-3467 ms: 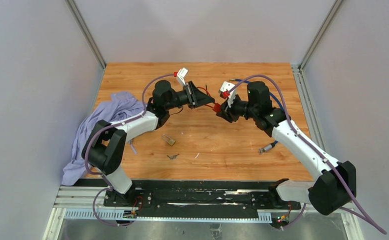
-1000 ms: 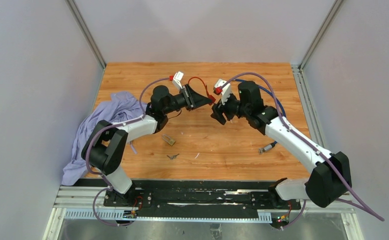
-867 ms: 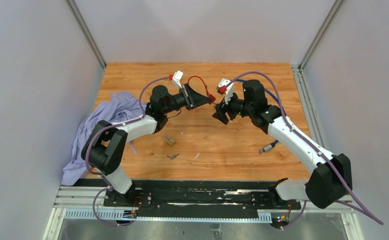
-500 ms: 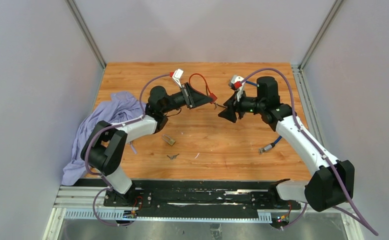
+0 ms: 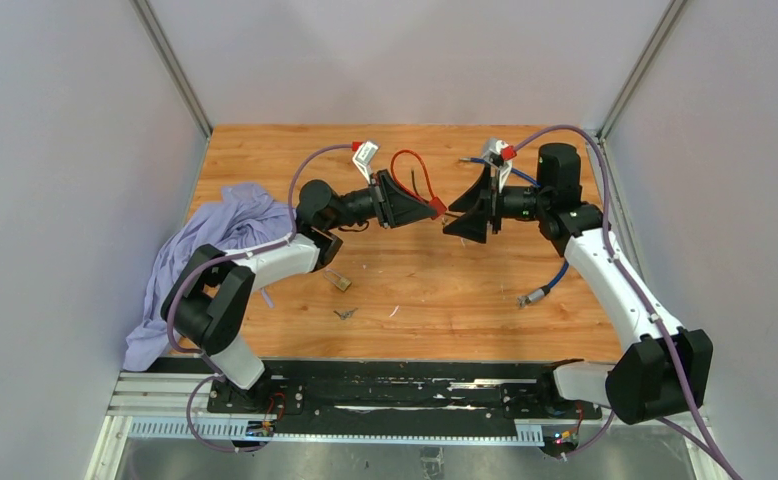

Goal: Lock with the key
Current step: Lock the lock.

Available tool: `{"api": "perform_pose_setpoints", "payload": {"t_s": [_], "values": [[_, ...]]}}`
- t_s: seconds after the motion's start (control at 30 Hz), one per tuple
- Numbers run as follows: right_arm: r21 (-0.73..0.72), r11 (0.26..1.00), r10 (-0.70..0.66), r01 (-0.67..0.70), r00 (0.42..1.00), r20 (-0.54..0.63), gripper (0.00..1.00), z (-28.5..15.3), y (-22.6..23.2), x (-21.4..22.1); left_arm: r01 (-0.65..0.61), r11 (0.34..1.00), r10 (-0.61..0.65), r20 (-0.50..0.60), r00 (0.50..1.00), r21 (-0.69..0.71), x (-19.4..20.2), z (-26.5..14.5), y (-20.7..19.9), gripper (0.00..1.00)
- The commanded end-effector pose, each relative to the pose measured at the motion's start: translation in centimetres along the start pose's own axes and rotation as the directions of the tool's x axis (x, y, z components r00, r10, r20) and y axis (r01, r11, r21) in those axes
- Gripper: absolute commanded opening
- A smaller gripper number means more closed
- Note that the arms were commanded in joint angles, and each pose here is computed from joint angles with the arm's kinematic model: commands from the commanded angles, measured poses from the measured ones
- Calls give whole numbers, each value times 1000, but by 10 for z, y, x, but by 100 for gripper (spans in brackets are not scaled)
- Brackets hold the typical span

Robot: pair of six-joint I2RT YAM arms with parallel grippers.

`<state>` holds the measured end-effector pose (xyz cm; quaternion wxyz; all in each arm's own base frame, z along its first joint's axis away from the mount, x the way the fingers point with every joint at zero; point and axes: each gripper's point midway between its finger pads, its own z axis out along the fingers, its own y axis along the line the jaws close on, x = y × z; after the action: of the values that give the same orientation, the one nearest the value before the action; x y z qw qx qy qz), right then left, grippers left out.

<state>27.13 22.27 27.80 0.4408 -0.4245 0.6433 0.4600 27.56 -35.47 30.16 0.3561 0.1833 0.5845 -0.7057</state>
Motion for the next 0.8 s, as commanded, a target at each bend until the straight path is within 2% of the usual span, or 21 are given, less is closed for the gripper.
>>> {"api": "perform_pose_setpoints", "payload": {"t_s": [0.0, 0.17, 0.77], "values": [[-120, 992, 42, -34, 997, 67, 61, -8, 19, -25, -144, 980, 142, 25, 990, 140, -12, 5, -41, 0], [-193, 979, 79, -63, 994, 76, 57, -9, 26, -29, -145, 977, 144, 19, 989, 154, -10, 7, -43, 0], [-235, 956, 193, -174, 979, 59, 41, 1, 19, -19, -145, 972, 143, 23, 989, 183, -10, 8, -49, 0]]}}
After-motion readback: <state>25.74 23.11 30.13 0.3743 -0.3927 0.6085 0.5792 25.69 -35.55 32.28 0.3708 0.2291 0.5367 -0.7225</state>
